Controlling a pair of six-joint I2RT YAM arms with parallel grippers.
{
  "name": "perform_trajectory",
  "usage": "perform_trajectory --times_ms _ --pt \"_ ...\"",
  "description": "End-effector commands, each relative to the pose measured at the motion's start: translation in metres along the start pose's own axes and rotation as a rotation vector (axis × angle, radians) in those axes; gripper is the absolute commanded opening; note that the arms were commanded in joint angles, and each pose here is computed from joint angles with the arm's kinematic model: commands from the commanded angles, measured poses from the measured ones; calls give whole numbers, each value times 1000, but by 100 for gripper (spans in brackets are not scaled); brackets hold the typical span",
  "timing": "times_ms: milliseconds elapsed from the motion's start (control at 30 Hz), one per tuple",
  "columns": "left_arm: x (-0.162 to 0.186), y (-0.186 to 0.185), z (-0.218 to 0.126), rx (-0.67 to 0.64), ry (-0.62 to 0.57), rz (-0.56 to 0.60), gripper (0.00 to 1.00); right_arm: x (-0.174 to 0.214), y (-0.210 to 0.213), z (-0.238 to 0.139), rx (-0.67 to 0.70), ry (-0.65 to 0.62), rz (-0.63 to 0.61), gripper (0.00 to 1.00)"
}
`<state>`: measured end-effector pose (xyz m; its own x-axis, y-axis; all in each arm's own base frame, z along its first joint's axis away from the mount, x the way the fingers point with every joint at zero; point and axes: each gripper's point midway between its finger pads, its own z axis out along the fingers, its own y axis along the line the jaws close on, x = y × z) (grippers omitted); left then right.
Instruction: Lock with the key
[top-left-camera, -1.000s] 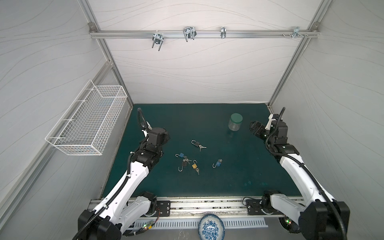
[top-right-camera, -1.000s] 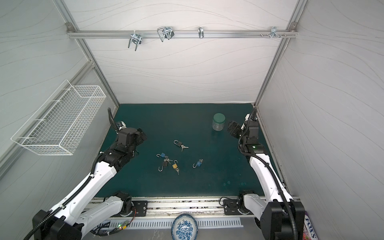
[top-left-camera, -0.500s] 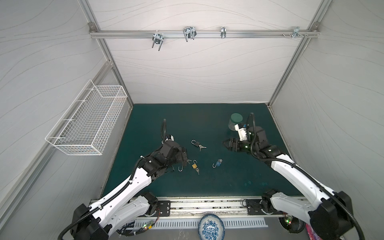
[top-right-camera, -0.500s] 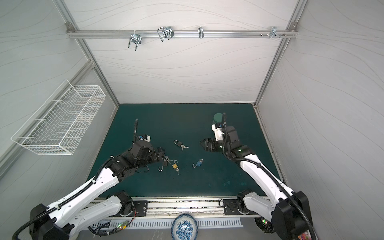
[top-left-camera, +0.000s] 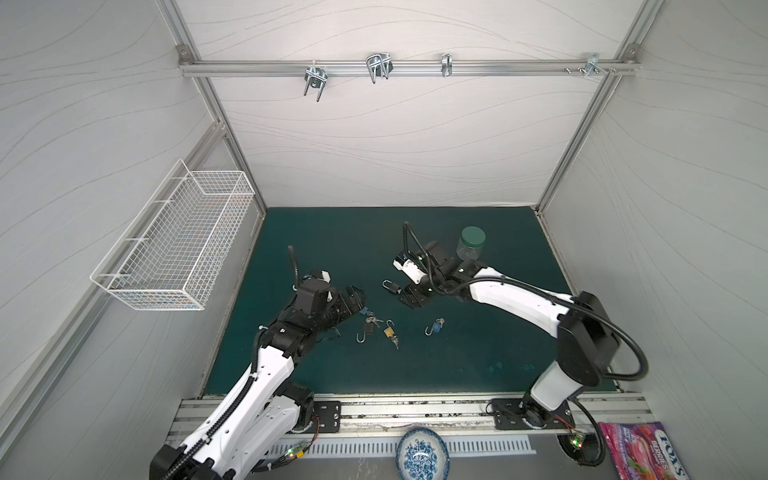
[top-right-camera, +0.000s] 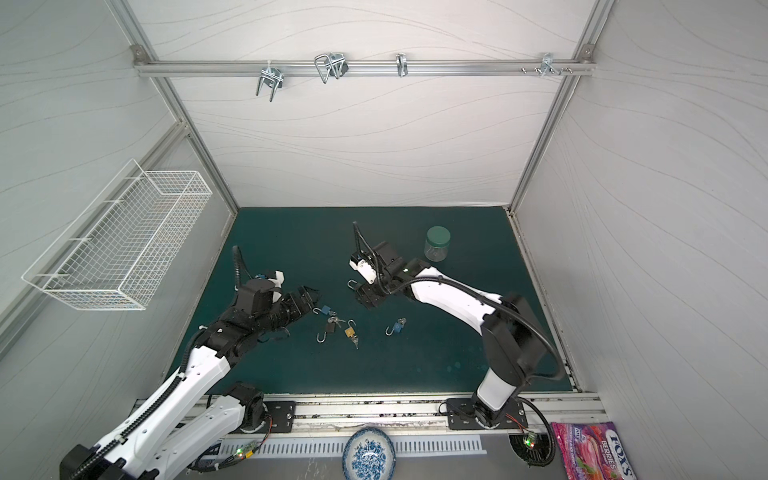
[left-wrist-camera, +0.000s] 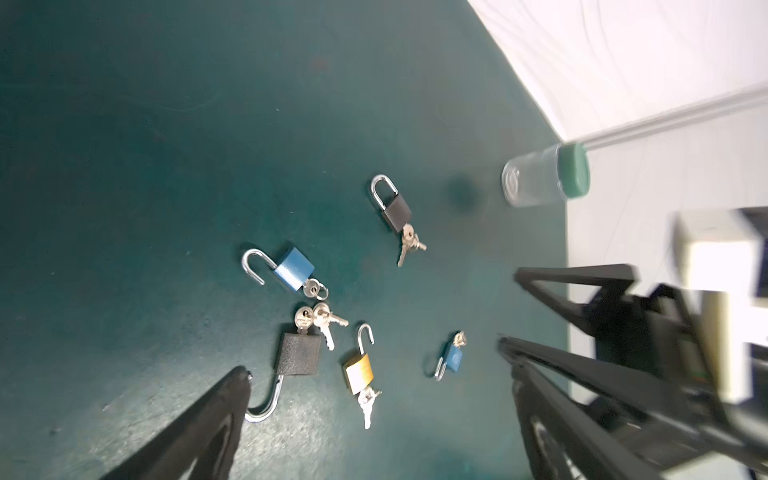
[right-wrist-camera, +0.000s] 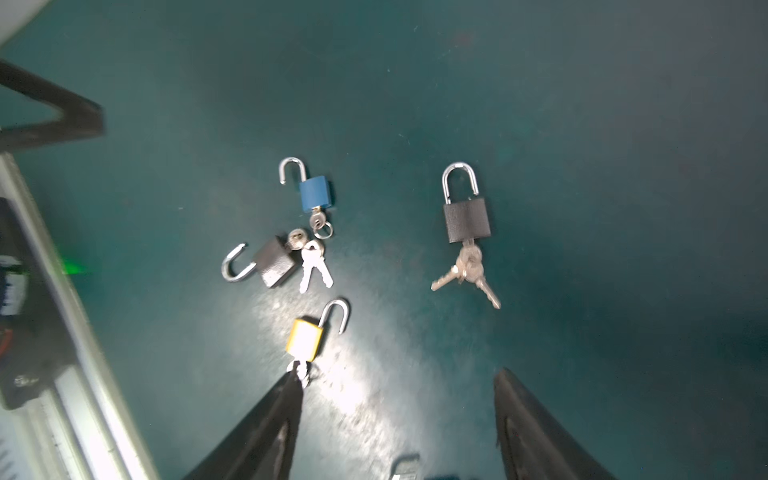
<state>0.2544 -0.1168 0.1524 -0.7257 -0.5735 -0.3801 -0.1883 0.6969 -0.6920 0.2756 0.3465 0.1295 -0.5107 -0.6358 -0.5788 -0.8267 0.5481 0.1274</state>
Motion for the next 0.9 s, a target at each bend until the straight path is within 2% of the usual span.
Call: perform_trajectory --times_ms 0,100,333,867 --pt "-3 -17 0 165 53 -112 98 7 -2 22 1 112 -86 70" --pt "-5 -14 1 198 65 -159 98 2 -10 43 24 153 -119 70" --pt "-3 -9 -1 188 72 -170 97 0 -29 77 67 226 -152 68" --pt "0 -4 -1 163 77 -170 92 7 -40 109 9 318 -136 64"
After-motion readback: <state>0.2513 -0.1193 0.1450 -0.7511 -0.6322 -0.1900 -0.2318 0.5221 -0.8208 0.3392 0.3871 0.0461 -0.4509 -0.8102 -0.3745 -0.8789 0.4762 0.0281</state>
